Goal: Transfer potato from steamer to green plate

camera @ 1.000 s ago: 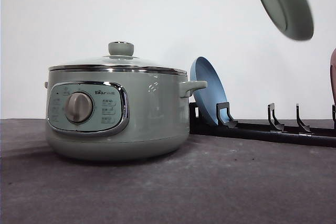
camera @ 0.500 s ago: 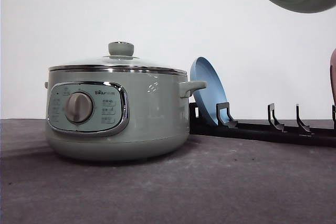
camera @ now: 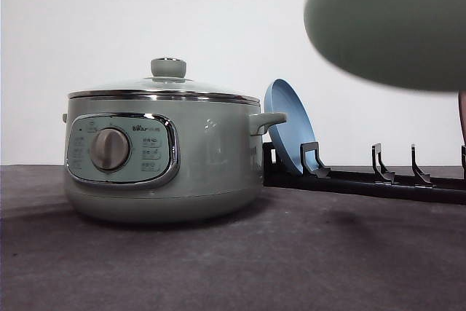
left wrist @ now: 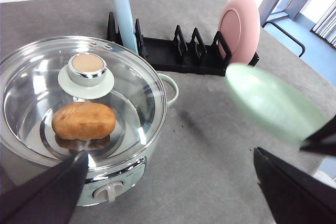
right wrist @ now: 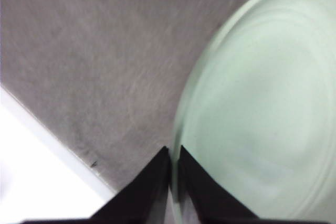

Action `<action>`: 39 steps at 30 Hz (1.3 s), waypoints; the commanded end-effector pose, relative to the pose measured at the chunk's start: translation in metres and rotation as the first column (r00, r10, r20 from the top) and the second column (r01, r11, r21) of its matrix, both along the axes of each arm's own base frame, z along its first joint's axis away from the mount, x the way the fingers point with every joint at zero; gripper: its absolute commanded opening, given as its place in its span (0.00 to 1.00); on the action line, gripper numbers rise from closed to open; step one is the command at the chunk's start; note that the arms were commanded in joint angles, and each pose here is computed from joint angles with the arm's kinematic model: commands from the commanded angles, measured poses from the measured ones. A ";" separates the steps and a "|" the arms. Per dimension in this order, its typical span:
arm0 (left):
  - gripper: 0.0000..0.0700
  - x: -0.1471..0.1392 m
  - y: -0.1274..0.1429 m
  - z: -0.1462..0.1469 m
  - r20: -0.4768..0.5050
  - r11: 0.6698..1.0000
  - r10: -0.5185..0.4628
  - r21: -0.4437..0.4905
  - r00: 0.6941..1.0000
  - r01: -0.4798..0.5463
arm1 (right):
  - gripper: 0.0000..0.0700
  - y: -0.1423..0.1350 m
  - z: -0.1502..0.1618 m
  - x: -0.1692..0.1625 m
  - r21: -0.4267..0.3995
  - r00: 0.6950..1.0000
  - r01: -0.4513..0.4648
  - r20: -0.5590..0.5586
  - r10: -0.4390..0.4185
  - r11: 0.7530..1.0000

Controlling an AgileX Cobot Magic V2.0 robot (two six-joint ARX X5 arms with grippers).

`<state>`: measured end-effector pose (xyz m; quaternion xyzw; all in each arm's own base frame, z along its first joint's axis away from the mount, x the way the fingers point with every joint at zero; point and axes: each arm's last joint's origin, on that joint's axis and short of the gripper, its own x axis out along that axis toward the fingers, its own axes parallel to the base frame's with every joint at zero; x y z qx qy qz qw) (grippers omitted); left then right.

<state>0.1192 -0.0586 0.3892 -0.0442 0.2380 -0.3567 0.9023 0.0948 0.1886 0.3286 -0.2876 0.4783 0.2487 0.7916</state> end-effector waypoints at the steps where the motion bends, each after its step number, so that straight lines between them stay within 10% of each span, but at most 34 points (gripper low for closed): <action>1: 0.91 -0.001 -0.001 0.007 0.031 1.000 -0.019 -0.006 0.999 0.020 | 0.01 0.006 -0.013 -0.004 0.012 0.998 0.066 -0.003 -0.066 0.998; 14: 0.91 -0.002 -0.001 0.006 0.022 1.000 -0.020 -0.002 1.000 0.020 | 0.01 0.026 -0.103 -0.002 0.053 0.997 0.073 0.005 -0.074 0.996; 31: 0.91 -0.002 0.000 0.006 0.016 1.000 -0.020 0.001 1.000 0.020 | 0.02 0.056 -0.158 0.002 -0.101 1.000 -0.002 -0.031 -0.001 0.995; 39: 0.91 -0.002 0.000 0.006 0.019 1.000 -0.020 0.000 1.000 0.020 | 0.48 0.052 -0.132 0.002 0.026 0.996 -0.012 -0.090 0.015 1.000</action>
